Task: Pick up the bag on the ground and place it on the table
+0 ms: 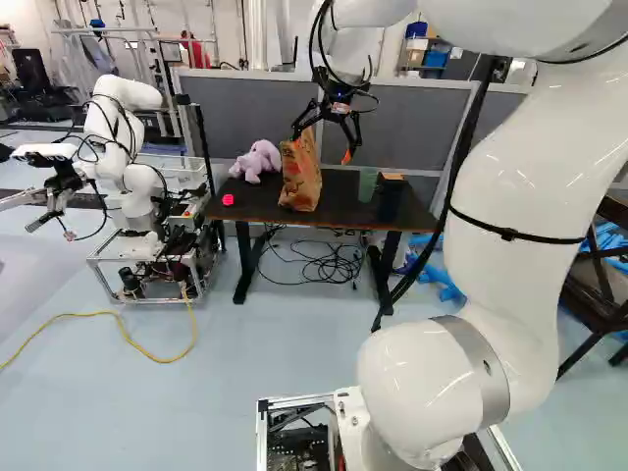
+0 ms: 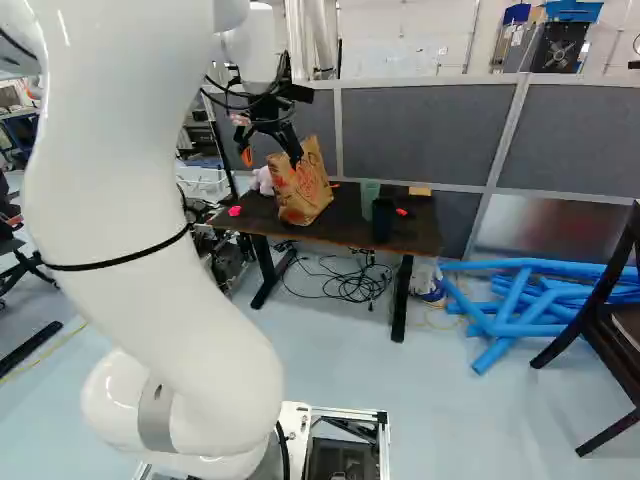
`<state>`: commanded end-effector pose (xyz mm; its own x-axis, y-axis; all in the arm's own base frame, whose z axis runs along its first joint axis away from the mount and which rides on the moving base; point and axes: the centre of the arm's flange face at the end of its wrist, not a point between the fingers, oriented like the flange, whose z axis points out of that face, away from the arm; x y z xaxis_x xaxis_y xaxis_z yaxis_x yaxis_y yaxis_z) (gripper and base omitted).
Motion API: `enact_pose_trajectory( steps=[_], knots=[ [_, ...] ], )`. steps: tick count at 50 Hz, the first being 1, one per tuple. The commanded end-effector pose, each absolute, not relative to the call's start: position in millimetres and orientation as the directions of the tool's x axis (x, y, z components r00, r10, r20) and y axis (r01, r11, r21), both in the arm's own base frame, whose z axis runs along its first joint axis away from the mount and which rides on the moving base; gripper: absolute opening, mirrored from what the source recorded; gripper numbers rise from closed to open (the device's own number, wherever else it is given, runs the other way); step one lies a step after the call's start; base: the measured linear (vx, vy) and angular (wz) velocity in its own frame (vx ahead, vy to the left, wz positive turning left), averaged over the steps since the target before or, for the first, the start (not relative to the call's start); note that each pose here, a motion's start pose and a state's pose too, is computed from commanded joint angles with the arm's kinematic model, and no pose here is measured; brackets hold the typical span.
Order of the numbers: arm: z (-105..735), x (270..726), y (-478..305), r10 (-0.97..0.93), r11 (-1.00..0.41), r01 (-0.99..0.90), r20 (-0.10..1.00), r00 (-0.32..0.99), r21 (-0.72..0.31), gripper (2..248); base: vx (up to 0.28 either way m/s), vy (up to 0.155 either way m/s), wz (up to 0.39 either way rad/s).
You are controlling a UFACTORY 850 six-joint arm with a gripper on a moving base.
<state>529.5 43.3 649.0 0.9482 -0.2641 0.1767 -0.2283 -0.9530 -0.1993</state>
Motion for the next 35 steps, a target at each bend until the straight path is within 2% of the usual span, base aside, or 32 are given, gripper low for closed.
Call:
enact_pose_trajectory(
  steps=[35],
  knots=[
    [617.0,519.7,37.1,-0.261,-0.957,-0.212,0.277,0.925,-0.196,247,0.0,0.0,0.0]
  ],
)
